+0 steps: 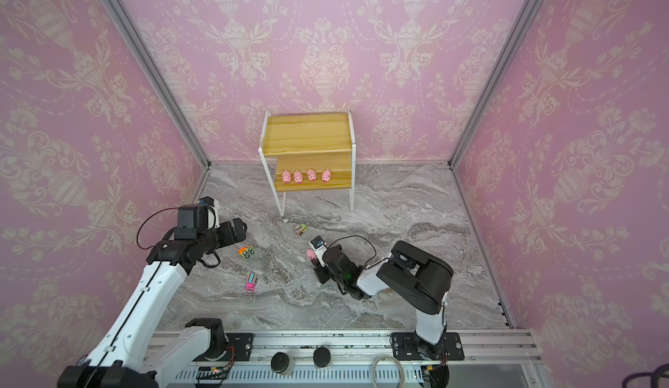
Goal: Organize plastic toys on shelves
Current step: Pick up the plastic toy from the center of the table.
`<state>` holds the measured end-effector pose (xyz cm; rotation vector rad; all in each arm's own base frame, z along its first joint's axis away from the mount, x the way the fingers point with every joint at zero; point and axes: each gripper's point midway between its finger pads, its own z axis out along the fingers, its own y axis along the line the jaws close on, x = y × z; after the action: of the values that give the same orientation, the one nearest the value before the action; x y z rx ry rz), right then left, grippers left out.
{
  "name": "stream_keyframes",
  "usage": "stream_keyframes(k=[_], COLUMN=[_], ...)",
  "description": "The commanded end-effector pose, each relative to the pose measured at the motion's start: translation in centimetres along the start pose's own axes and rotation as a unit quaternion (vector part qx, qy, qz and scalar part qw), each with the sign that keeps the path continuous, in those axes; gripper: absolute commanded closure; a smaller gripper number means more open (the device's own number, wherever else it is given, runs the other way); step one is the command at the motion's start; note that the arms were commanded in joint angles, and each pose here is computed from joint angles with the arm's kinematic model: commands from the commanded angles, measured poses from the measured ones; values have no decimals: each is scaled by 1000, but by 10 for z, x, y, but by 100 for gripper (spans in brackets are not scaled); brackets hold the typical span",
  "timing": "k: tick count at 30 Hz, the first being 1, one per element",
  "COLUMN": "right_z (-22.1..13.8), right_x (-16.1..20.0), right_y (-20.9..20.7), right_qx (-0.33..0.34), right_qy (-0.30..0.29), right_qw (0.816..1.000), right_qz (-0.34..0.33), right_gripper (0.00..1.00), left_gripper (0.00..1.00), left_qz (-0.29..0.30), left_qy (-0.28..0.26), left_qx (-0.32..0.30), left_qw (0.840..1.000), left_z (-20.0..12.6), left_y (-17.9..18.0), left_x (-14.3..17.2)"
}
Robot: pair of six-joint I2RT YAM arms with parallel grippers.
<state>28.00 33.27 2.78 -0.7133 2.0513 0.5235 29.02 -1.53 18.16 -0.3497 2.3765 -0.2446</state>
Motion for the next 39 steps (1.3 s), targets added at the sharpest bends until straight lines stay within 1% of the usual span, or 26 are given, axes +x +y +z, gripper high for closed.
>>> stream_keyframes(k=[1,7,10,14,19,23,28,32,37,39], right_z=[1,-14,-24,-40,-61,-78,-91,-93,-92,-92], right_x=[-2,-28,-42,-64,-92,-116,-142,-158,-172,-177], right_y=[-1,0,0,-5,-20,-35,-55,-67,-81,-85], right_qx=[-3,-2,4,21,73,123,181,210,237,242], right_qy=[-9,-34,-41,-54,-62,-75,-84,-93,-99,-103], right_qw=[1000,999,999,998,995,989,978,970,962,959], right_qz=[3,7,7,10,21,35,56,77,95,104], right_gripper=[78,87,89,90,91,91,90,90,91,91], left_gripper=[1,1,1,1,1,1,1,1,1,1], left_qz=[11,11,11,11,14,19,36,58,104,121], left_qy=[9,8,6,4,1,-1,-6,-15,-38,-47], left_qx=[9,10,13,18,22,30,62,94,136,157], left_qw=[1000,1000,1000,1000,1000,999,997,994,984,979], left_z=[3,2,2,0,-2,-4,-7,-12,-21,-30], left_y=[-4,-4,-5,-7,-10,-14,-31,-47,-70,-83], left_x=[5,5,4,4,3,3,5,7,11,12])
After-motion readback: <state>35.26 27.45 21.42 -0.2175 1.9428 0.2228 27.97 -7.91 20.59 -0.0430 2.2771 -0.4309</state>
